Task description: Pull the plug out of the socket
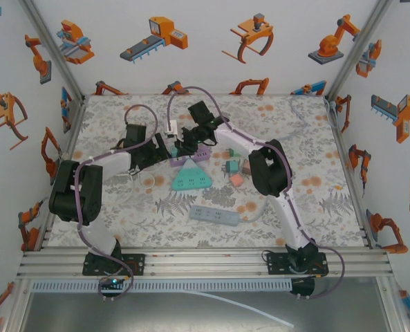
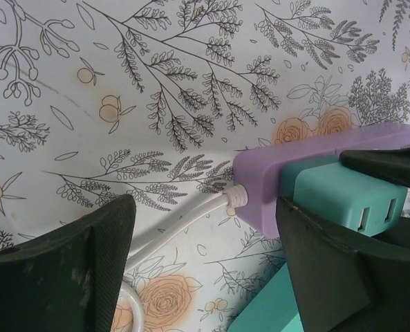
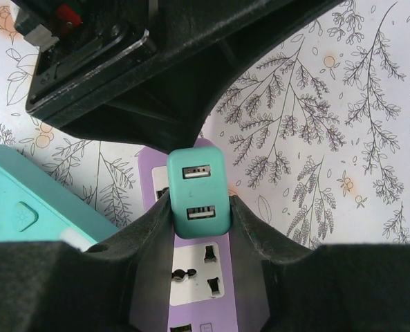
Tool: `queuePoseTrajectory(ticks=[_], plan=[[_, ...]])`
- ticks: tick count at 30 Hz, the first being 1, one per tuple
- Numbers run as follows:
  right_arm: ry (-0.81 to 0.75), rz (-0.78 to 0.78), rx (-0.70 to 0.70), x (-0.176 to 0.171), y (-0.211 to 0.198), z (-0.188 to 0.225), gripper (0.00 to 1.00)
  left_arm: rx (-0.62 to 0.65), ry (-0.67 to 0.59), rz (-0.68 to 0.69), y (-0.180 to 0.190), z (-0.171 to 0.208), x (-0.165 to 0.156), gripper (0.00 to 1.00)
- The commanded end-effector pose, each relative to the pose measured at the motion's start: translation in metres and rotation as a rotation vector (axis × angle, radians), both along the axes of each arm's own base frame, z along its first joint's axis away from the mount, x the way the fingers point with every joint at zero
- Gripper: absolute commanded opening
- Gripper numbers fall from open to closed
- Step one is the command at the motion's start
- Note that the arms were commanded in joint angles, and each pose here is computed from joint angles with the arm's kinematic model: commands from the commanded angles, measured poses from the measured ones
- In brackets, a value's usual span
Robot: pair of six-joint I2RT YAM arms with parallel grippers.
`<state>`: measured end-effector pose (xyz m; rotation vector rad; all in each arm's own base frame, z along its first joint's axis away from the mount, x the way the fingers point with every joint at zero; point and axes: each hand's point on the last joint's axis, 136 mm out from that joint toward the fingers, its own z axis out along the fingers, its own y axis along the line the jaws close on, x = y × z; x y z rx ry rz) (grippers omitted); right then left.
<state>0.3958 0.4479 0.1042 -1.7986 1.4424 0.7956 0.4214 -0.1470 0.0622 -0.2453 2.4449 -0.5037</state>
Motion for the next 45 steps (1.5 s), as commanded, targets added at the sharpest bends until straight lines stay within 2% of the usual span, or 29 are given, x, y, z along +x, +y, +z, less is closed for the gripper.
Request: queuePoseTrajectory(ticks=[1,12,19,31,45], plan=[[0.001,0.019,0.049,-0.003,0.006,0.016,0.3,0.031,0.06,-0.047,-0.005,-0.017,-0.007,0.74],[-0.033,-0.007,0.108,0.001,0.01,0.037,0.27,0.216,0.211,-0.106,0.006,-0.056,-0.029,0.69],[-0.03,-0.044,0.178,0.007,0.015,0.054,0.24,0.293,0.245,-0.134,0.007,-0.064,-0.036,0.67],[-0.004,-0.066,0.272,0.015,0.013,0.073,0.18,0.305,0.254,-0.135,0.008,-0.068,-0.041,0.66],[-0.056,-0.086,0.381,0.02,0.003,0.094,0.14,0.291,0.252,-0.133,0.008,-0.069,-0.044,0.66]])
